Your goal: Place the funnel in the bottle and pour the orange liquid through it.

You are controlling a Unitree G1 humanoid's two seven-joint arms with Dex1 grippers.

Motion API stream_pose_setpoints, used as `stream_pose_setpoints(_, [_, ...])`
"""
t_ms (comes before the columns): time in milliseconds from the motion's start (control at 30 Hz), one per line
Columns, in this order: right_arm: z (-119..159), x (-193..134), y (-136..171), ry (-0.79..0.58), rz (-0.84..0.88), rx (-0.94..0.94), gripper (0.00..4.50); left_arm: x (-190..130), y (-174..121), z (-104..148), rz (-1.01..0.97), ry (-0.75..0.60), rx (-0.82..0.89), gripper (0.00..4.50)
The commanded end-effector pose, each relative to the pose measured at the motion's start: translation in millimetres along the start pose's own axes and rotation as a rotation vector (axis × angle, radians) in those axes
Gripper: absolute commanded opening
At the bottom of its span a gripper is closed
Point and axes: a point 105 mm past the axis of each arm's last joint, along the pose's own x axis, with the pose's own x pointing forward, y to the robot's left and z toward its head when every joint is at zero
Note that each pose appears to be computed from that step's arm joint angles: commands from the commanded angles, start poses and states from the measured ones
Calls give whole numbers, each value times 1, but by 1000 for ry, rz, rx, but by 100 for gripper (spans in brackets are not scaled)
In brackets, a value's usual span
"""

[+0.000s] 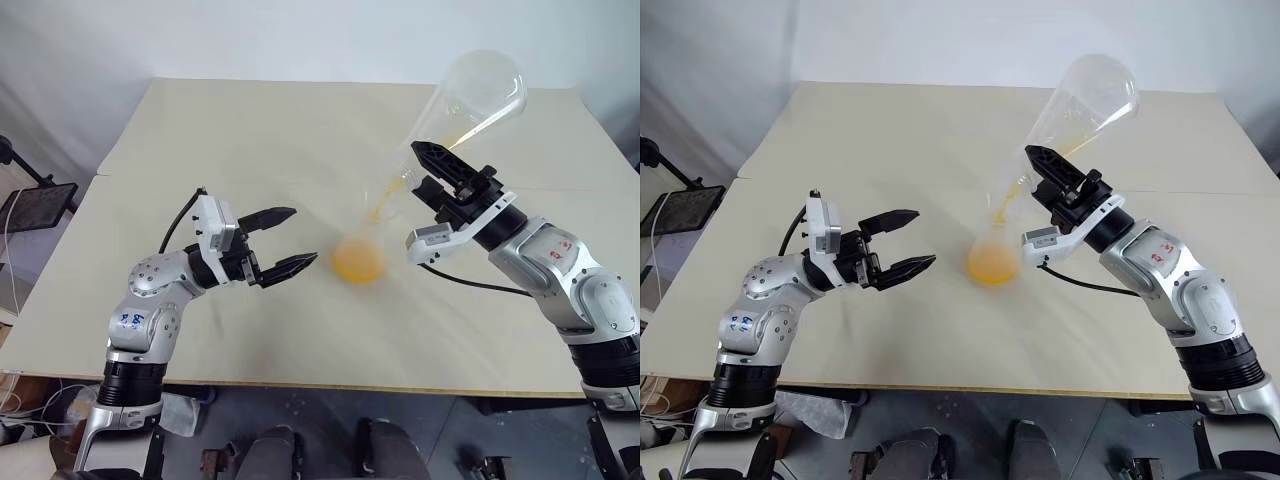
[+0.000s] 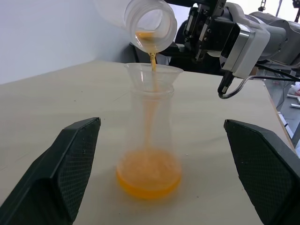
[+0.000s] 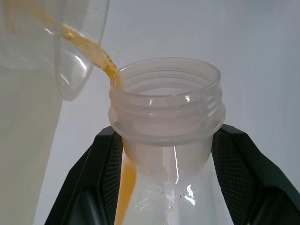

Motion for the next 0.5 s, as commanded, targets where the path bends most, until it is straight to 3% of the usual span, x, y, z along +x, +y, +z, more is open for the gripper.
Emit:
stream_pose_setpoints(33, [-6,-2,-14,7,-50,-33,239,0,-1,11,-10,-40,30,450])
stream_pose_setpoints(500, [-8,-4,-13,5,-46,-38,239,-2,0,8,-3,-42,27,450])
